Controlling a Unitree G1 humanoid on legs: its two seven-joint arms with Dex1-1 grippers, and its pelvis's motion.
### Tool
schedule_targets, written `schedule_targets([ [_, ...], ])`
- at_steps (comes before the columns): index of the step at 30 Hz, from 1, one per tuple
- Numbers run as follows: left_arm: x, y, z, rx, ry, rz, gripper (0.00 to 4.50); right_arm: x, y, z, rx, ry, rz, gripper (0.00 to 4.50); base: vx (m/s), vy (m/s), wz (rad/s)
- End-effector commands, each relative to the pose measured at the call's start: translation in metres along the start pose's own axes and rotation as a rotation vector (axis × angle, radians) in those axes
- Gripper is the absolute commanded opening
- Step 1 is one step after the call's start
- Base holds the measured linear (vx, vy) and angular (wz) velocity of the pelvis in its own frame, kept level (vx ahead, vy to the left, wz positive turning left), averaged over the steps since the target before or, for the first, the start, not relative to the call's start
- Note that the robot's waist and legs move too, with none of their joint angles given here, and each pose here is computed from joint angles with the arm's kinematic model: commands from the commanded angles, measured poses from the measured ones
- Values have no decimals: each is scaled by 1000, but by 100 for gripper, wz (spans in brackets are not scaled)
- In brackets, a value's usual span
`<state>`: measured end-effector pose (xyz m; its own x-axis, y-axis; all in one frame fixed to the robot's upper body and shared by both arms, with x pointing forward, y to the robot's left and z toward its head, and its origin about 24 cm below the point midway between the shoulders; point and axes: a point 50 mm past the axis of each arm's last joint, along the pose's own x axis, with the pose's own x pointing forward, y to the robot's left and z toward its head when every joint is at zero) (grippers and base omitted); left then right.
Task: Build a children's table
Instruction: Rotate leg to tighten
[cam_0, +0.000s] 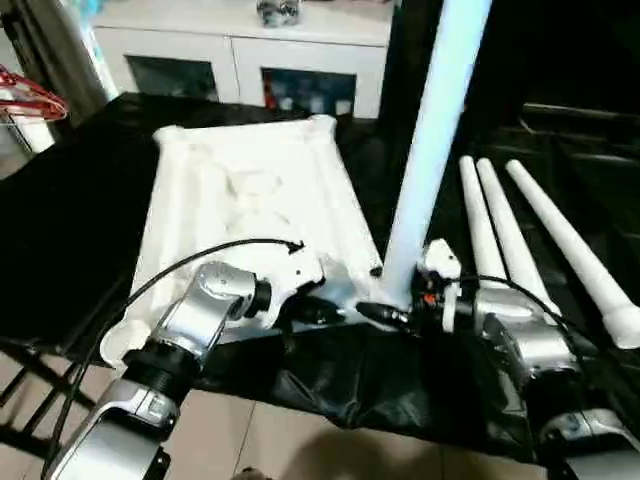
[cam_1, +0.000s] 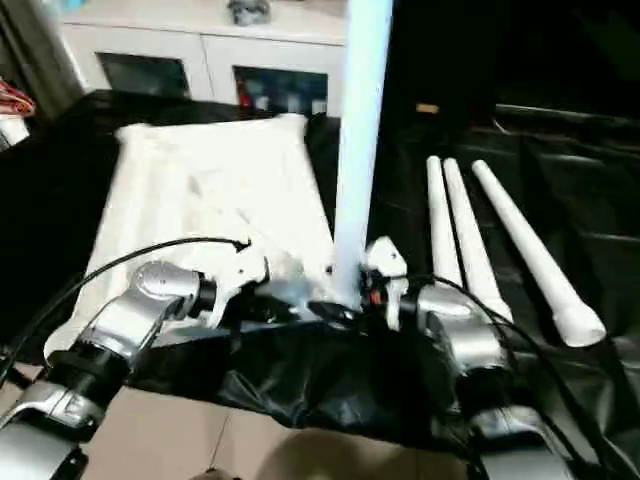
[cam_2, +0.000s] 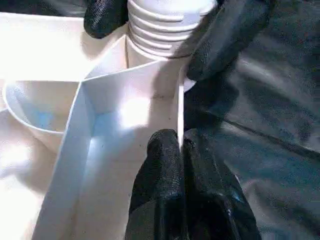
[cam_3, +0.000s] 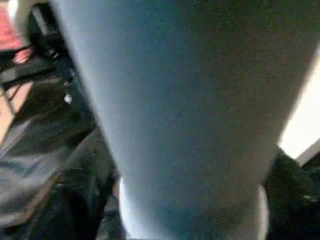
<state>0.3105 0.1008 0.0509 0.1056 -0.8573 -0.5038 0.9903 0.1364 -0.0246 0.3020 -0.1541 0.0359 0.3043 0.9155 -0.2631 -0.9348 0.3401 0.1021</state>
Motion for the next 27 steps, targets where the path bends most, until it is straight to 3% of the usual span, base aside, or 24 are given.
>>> schedule_targets([
  [1,1,2,17,59,-52,0,0,19,22,-6,14,29,206,344,0,0,0],
  [6,-3,4,15,60,-44,-6,0,17,26,-7,14,56,234,299,0,0,0],
  [13,2,5,16,53,-69,50,0,26,26,-9,36,51,175,286,0,0,0],
  [18,14,13,24,13,-99,195,0,48,6,-16,56,76,-165,284,0,0,0],
  [22,27,20,37,-29,-113,344,0,70,-10,-13,181,44,-489,281,0,0,0],
  [27,37,22,49,-54,-139,437,0,86,-13,-5,198,42,-612,281,0,0,0],
])
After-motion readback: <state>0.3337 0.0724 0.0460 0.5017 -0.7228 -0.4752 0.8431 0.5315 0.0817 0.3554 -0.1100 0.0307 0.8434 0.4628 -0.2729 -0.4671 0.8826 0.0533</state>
